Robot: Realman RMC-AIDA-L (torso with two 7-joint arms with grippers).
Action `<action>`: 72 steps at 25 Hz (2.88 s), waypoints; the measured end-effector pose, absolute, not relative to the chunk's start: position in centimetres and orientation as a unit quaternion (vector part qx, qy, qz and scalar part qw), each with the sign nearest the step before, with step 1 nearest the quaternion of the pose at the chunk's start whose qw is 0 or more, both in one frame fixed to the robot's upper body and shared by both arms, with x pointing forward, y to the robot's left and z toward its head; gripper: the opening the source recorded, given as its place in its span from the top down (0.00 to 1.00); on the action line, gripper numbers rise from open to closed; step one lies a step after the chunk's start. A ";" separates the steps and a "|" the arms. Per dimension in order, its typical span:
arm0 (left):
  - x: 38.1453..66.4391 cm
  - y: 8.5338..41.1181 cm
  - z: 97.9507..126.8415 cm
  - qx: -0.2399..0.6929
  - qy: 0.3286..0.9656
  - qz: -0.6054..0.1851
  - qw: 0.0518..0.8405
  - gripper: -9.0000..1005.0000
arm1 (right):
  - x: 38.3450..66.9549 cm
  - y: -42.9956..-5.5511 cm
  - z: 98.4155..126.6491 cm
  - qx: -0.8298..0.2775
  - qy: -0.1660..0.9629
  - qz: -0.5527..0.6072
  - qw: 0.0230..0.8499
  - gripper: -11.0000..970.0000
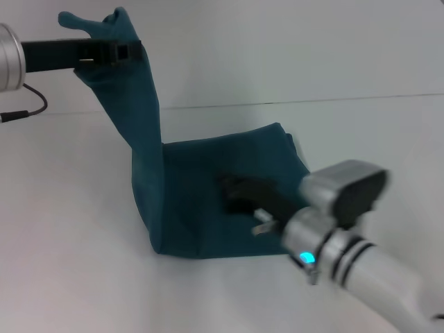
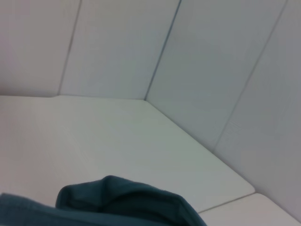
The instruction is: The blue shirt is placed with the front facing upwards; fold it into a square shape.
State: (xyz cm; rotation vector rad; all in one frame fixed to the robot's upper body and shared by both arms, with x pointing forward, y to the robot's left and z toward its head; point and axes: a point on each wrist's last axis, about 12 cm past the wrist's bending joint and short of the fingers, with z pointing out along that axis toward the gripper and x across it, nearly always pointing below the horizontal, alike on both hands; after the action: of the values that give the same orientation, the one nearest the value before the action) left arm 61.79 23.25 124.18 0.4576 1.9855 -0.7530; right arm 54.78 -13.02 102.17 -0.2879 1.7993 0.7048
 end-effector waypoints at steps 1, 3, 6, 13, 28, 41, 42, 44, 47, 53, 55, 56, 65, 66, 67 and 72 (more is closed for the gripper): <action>61.7 23.1 124.1 0.190 0.807 -0.310 0.465 0.93 | 54.7 -14.2 101.9 -0.101 0.761 0.293 0.570 0.99; 61.7 22.8 124.0 0.194 0.804 -0.317 0.463 0.93 | 54.9 -16.2 101.7 -0.065 0.760 0.284 0.582 0.99; 61.6 22.1 123.8 0.204 0.799 -0.331 0.459 0.93 | 55.6 -19.2 101.4 -0.015 0.762 0.261 0.593 0.99; 61.7 20.3 122.3 0.213 0.801 -0.356 0.432 0.93 | 56.5 -24.3 101.5 0.045 0.752 0.206 0.625 0.99; 62.1 14.6 116.3 0.215 0.790 -0.412 0.401 0.93 | 56.9 -27.1 102.0 0.065 0.743 0.170 0.645 0.99; 62.1 8.7 110.8 0.219 0.790 -0.404 0.405 0.89 | 56.7 -27.3 101.8 0.067 0.747 0.166 0.641 0.99; 61.9 8.5 110.6 0.220 0.790 -0.405 0.405 0.89 | 56.7 -27.3 101.7 0.067 0.747 0.166 0.641 0.99; 61.8 8.3 110.4 0.222 0.788 -0.404 0.408 0.88 | 56.7 -27.3 101.7 0.068 0.747 0.165 0.641 0.99; 61.6 7.9 110.1 0.237 0.785 -0.396 0.414 0.87 | 56.7 -27.4 101.7 0.072 0.746 0.164 0.641 0.99; 60.8 6.5 109.8 0.274 0.778 -0.392 0.407 0.84 | 56.6 -27.9 101.7 0.083 0.746 0.164 0.640 0.99; 60.8 6.2 110.0 0.279 0.774 -0.394 0.409 0.83 | 56.6 -28.1 101.6 0.087 0.746 0.161 0.640 0.99; 60.8 6.0 110.2 0.285 0.771 -0.393 0.412 0.83 | 56.5 -28.2 101.6 0.089 0.746 0.159 0.640 0.99; 59.7 7.4 111.6 0.331 0.708 -0.369 0.503 0.56 | 55.2 -29.9 101.7 0.115 0.722 0.164 0.662 0.99; 59.4 8.1 111.6 0.332 0.698 -0.360 0.523 0.53 | 55.0 -30.0 101.8 0.113 0.718 0.168 0.666 0.99; 58.9 9.6 111.4 0.324 0.682 -0.345 0.557 0.50 | 54.9 -30.1 102.0 0.107 0.714 0.170 0.670 0.99; 57.7 14.2 110.9 0.279 0.644 -0.352 0.619 0.33 | 54.1 -29.9 102.8 0.034 0.695 0.188 0.693 0.99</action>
State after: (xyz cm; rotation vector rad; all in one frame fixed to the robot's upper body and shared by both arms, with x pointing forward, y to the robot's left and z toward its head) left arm 57.71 14.18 110.86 0.6427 1.4817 -0.8099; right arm 54.15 -29.93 102.80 0.0770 1.5532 0.4202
